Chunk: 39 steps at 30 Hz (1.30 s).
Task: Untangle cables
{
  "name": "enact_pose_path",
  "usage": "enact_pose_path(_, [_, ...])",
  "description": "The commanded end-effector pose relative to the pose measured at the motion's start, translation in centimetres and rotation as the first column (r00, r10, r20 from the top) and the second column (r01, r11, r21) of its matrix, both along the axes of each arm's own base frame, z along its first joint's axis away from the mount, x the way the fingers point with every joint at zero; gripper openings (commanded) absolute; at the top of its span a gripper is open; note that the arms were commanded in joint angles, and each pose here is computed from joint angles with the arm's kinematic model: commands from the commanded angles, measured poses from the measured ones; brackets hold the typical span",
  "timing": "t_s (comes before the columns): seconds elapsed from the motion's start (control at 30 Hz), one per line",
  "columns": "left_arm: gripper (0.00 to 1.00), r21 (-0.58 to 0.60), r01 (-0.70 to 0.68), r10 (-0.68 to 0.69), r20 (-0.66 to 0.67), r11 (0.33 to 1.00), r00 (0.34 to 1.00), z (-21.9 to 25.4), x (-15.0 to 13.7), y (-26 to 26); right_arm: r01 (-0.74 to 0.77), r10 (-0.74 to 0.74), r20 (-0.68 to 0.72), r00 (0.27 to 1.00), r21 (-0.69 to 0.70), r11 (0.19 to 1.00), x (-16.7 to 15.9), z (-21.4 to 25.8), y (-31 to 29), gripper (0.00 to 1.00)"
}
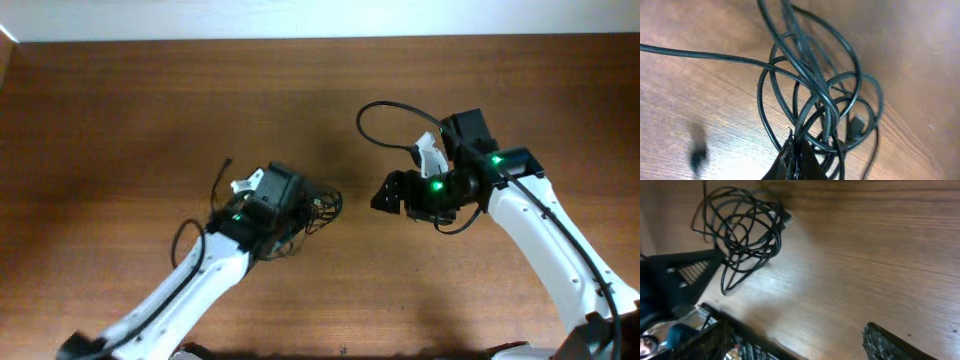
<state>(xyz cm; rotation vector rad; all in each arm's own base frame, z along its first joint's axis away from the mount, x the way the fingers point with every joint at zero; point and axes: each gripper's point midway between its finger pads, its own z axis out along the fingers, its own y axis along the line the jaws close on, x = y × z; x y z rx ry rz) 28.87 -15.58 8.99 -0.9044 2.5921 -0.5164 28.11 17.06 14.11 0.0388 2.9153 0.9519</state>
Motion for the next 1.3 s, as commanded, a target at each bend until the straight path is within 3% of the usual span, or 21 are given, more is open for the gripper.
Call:
enact_pose_path(0.0, [0.0, 0.025, 0.13, -0.133, 0.16, 0.991, 0.978, 3.9, 0.6, -0.2, -0.063, 0.066, -0.045, 0.997, 0.063, 0.996, -1.0, -0.7, 3.3, 0.81])
enact_pose_path(0.1, [0.0, -0.003, 0.132, -0.128, 0.221, 0.991, 0.967, 5.8, 0.8, -0.4, -0.073, 0.079, -0.076, 0.994, 0.082, 0.994, -1.6, -1.3, 6.7, 0.81])
enact_pose_path(0.17, [0.0, -0.066, 0.172, -0.148, 0.273, 0.983, 0.951, 7.4, 1.0, -1.6, 0.027, -0.021, -0.164, 0.986, 0.034, 0.999, -1.6, -2.9, 7.7, 0.81])
enact_pose_path(0.3, [0.0, -0.179, 0.266, -0.173, 0.414, 0.947, 0.894, 12.3, 0.5, -3.3, 0.071, -0.069, -0.198, 0.978, 0.006, 0.997, -0.1, -5.8, 8.3, 0.77])
enact_pose_path(0.43, [0.0, -0.198, 0.298, -0.129, 0.59, 0.934, 0.797, 18.6, -1.1, -1.6, 0.184, -0.22, -0.166, 0.961, -0.207, 0.961, 1.1, -8.9, 4.9, 0.75])
enact_pose_path(0.5, [0.0, -0.128, 0.301, -0.129, 0.699, 0.945, 0.703, 21.9, -2.4, 0.8, 0.209, -0.248, -0.163, 0.955, -0.221, 0.953, 1.6, -9.0, 3.9, 0.75])
enact_pose_path(0.53, [0.0, -0.124, 0.283, -0.114, 0.711, 0.951, 0.694, 22.4, -2.8, 1.8, 0.219, -0.258, -0.166, 0.952, -0.223, 0.95, 1.8, -9.1, 3.6, 0.75])
enact_pose_path(0.67, [0.0, -0.074, 0.14, -0.07, 0.59, 0.987, 0.805, 18.5, -3.5, 5.3, 0.236, -0.272, -0.141, 0.952, -0.229, 0.944, 2.5, -7.3, -0.3, 0.81])
enact_pose_path(0.73, [0.0, -0.051, 0.111, -0.064, 0.557, 0.992, 0.828, 17.5, -3.5, 5.8, 0.255, -0.282, -0.103, 0.954, -0.218, 0.942, 2.6, -5.3, -2.5, 0.83])
enact_pose_path(0.8, [0.0, -0.029, 0.087, -0.057, 0.543, 0.996, 0.838, 16.9, -2.9, 6.2, 0.233, -0.241, -0.042, 0.97, -0.137, 0.963, 1.9, -1.6, -3.5, 0.84])
enact_pose_path(0.97, [0.0, -0.023, 0.148, -0.116, 0.505, 0.989, 0.855, 15.3, -1.1, 4.5, -0.013, -0.016, 0.153, 0.988, 0.183, 0.983, -2.1, 7.8, 1.7, 0.9])
enact_pose_path(1.03, [0.0, -0.014, 0.242, -0.194, 0.553, 0.97, 0.81, 16.2, -0.5, 3.0, -0.034, 0.0, 0.17, 0.986, 0.2, 0.979, -2.6, 8.5, 2.7, 0.93])
enact_pose_path(1.13, [0.0, -0.016, 0.414, -0.302, 0.661, 0.91, 0.687, 18.9, -0.4, 0.1, 0.015, -0.034, 0.078, 0.996, 0.226, 0.974, -2.7, 8.0, 4.4, 0.94])
enact_pose_path(1.27, [0.0, -0.044, 0.484, -0.33, 0.677, 0.874, 0.657, 19.5, -1.2, -1.1, -0.013, -0.009, 0.063, 0.998, 0.339, 0.941, -2.0, 9.1, 7.7, 0.94])
